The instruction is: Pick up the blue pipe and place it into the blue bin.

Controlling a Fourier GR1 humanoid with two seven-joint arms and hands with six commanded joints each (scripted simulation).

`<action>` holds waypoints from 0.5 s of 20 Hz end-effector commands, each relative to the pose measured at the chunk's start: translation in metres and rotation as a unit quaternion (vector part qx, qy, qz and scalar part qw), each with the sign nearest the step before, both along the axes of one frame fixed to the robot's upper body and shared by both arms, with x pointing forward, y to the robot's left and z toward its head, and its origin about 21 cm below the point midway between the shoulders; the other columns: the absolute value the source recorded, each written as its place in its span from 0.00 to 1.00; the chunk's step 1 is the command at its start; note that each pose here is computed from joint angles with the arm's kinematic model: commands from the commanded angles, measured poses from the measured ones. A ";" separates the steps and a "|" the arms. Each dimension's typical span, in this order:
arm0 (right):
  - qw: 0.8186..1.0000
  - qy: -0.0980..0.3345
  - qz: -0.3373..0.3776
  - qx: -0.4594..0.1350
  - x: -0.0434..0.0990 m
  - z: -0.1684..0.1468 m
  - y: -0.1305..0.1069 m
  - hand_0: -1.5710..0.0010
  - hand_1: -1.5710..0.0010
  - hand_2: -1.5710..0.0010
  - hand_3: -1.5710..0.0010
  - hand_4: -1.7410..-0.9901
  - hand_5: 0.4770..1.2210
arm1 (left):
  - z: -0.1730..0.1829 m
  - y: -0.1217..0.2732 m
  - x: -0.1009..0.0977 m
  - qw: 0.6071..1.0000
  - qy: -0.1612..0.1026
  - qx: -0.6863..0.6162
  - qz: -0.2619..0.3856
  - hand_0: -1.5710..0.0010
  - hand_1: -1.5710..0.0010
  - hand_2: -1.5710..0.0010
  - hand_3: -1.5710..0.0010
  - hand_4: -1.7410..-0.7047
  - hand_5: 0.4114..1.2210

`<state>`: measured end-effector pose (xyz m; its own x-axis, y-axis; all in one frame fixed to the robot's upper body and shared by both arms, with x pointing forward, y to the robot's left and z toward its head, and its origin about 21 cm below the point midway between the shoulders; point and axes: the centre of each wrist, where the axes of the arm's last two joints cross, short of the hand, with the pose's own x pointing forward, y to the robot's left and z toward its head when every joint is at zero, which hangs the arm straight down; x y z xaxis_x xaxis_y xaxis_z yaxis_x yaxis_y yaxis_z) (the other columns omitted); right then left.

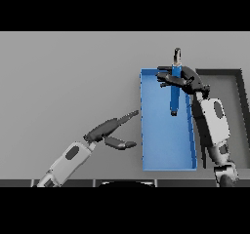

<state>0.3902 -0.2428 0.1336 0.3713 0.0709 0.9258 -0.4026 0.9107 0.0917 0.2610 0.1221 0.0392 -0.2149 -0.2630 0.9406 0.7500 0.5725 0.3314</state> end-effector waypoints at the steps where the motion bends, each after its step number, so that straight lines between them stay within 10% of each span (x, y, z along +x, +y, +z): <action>1: 1.000 0.016 0.001 -0.012 -0.002 -0.008 -0.006 0.00 0.00 0.00 0.00 0.16 0.87 | 0.003 -0.001 0.001 1.000 -0.001 -0.003 0.001 1.00 1.00 1.00 1.00 0.83 0.06; 4: 0.995 0.086 -0.009 -0.055 -0.004 -0.037 -0.010 0.00 0.07 0.11 0.29 0.26 0.88 | 0.002 -0.003 0.001 1.000 0.005 0.001 0.001 1.00 1.00 1.00 1.00 0.83 0.05; 7: 0.984 0.158 -0.017 -0.075 0.001 -0.049 -0.007 0.47 0.52 0.55 0.63 0.46 0.94 | 0.001 -0.003 0.000 1.000 0.000 0.002 0.000 1.00 1.00 1.00 1.00 0.83 0.05; 10: 0.979 0.168 0.026 -0.116 -0.001 -0.046 -0.003 0.73 0.76 0.77 0.81 0.66 0.81 | 0.002 -0.004 0.000 1.000 0.005 0.002 0.006 1.00 1.00 1.00 1.00 0.82 0.05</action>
<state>0.3890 -0.2456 0.0881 0.6408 0.2938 0.7093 -0.4347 0.9004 0.0198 0.2611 0.1185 0.0413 -0.2019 -0.2704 0.9413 0.7465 0.5797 0.3267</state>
